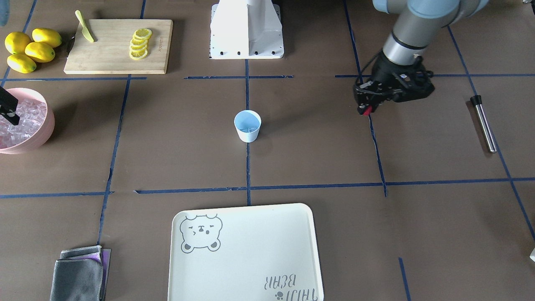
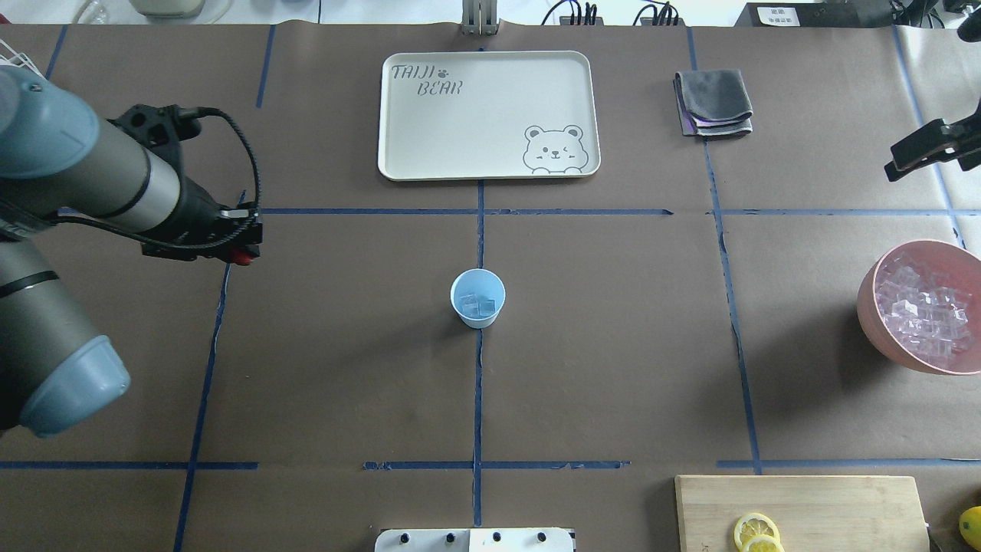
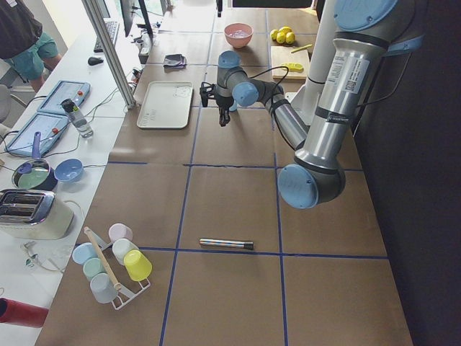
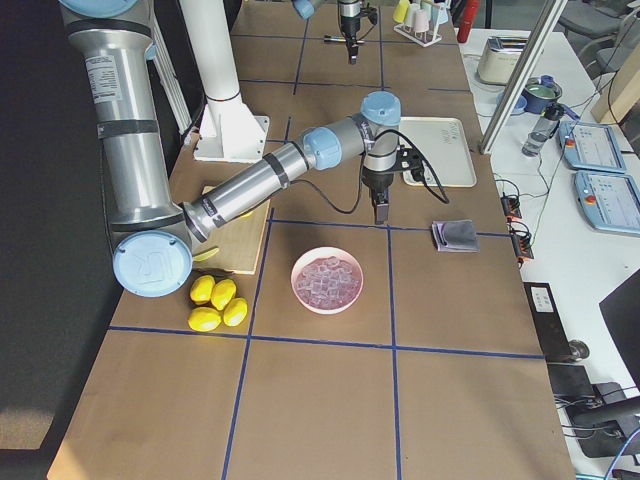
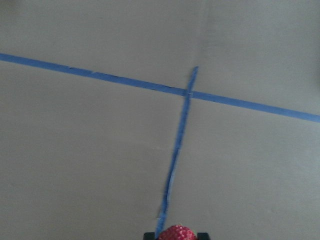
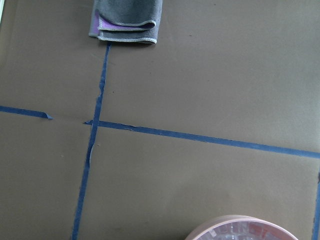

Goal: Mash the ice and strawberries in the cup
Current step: 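Carry the strawberry with the left gripper over the light-blue cup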

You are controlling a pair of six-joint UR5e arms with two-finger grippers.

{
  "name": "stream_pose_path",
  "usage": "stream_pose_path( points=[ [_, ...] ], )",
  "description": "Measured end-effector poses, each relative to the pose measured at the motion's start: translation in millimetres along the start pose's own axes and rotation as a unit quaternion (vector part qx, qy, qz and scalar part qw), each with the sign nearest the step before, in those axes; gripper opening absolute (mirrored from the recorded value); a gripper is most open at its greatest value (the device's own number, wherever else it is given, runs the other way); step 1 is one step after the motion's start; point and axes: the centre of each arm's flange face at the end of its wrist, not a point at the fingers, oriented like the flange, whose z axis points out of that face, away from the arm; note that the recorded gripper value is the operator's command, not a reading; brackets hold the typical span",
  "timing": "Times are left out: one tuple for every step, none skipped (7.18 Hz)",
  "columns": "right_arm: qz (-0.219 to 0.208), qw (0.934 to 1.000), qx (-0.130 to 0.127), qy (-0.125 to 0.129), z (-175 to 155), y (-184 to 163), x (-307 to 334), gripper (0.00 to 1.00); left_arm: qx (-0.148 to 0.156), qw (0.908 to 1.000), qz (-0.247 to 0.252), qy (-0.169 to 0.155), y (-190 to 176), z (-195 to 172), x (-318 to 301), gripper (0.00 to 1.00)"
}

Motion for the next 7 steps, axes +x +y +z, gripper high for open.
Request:
stream_pose_path(
  points=[
    [-0.004,1.0,-0.005,-0.004,-1,10,36,1.0,-0.005,0.9999,-0.011,0.005,19,4,40,0.0],
    [-0.009,0.9998,-0.01,-0.011,-2,20,79,1.0,-0.006,0.9998,-0.019,0.009,30,11,74,0.0],
    [-0.014,0.9997,-0.013,-0.016,-2,32,120,1.0,-0.009,0.9995,-0.029,0.011,33,20,105,0.0],
    [-0.015,0.9997,-0.013,-0.016,-1,44,152,1.0,-0.012,0.9991,-0.038,0.014,36,26,131,0.0],
    [-0.017,0.9997,-0.009,-0.016,3,57,178,1.0,-0.015,0.9987,-0.045,0.02,39,31,153,0.0],
    [-0.021,0.9996,-0.001,-0.018,14,69,198,1.0,-0.017,0.9984,-0.046,0.027,41,38,171,0.0],
    [-0.022,0.9994,0.004,-0.027,26,76,212,1.0,-0.018,0.9981,-0.047,0.036,44,44,187,0.0]
  ],
)
